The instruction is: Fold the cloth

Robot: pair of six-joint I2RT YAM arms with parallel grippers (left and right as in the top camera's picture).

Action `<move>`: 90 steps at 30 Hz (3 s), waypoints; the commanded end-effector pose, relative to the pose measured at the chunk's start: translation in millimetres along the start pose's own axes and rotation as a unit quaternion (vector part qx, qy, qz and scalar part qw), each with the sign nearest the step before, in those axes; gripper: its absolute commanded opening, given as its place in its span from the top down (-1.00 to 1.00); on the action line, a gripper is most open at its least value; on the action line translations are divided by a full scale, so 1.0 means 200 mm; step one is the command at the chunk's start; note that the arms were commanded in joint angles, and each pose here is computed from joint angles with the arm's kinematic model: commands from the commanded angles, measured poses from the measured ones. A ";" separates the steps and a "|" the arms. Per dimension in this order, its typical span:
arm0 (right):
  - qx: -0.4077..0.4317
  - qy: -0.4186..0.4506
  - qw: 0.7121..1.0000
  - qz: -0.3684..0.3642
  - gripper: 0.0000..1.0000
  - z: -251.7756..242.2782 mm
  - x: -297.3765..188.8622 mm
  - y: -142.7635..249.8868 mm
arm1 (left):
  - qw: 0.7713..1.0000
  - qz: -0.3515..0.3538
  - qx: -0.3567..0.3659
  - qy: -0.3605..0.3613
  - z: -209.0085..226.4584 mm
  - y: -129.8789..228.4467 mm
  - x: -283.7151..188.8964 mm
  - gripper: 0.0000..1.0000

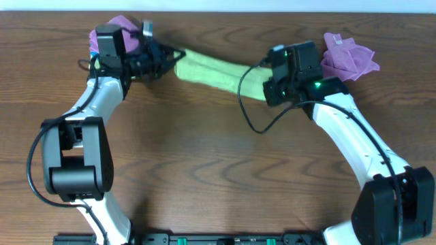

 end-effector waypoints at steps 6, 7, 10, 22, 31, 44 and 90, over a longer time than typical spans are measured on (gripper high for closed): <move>0.022 0.002 0.995 0.095 0.97 -0.04 -0.04 0.14 | 0.995 0.090 0.024 -0.045 0.14 0.23 -0.13 0.89; 0.025 -0.004 0.994 0.106 0.97 -0.03 -0.04 0.16 | 0.993 0.102 0.018 -0.052 0.15 0.26 -0.13 0.89; 0.038 -0.011 0.989 0.144 0.97 -0.02 -0.05 0.22 | 0.985 0.151 0.009 -0.078 0.16 0.37 -0.16 0.88; 0.107 -0.006 0.952 0.287 0.97 -0.08 0.08 0.69 | 0.945 0.292 0.011 -0.146 0.23 0.68 -0.26 0.88; 0.090 -0.006 0.944 0.317 0.42 -0.04 0.08 0.77 | 0.932 0.320 0.008 -0.167 0.27 0.75 -0.29 -0.09; 0.102 0.031 0.970 0.217 -0.78 -0.06 -0.16 0.66 | 0.946 0.289 -0.045 -0.137 0.24 0.74 -0.34 -0.91; 0.138 0.074 0.967 0.200 -0.99 -0.10 -0.33 0.69 | 0.951 0.289 -0.091 0.062 0.16 1.16 0.13 -0.91</move>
Point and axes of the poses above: each gripper's point midway between its finger pads, its own x axis out along the fingers, its own z axis along the line the jaws close on, y = z × x, the point moved 9 cm from there along -x, back along the fingers, and after that the axes turned 13 degrees about x, right-handed, at the moved point
